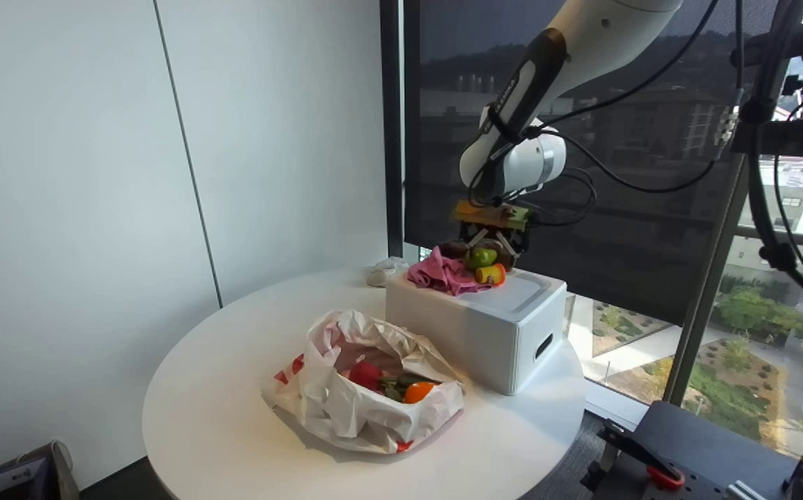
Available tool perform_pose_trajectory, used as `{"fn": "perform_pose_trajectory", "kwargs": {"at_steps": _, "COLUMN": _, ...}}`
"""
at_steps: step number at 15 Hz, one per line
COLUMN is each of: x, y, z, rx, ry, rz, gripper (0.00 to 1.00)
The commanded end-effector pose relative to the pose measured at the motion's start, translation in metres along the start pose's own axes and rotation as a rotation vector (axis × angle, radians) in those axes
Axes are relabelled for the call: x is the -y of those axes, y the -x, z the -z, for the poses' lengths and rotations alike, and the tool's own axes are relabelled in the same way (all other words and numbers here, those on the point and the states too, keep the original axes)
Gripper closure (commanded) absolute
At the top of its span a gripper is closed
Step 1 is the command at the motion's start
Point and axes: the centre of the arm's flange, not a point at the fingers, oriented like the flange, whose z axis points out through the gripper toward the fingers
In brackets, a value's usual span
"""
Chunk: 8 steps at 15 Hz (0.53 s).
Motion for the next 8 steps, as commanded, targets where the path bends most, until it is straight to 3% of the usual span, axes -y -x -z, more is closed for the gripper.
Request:
{"fn": "perform_pose_trajectory", "kwargs": {"at_steps": 1, "x": 0.009, "y": -0.006, "z": -0.013, "rx": 0.023, "ry": -0.025, "rz": 0.004, "gripper": 0.00}}
{"fn": "perform_pose_trajectory", "kwargs": {"at_steps": 8, "x": 0.013, "y": -0.020, "z": -0.044, "rx": 0.069, "ry": -0.026, "rz": -0.087, "gripper": 0.00}}
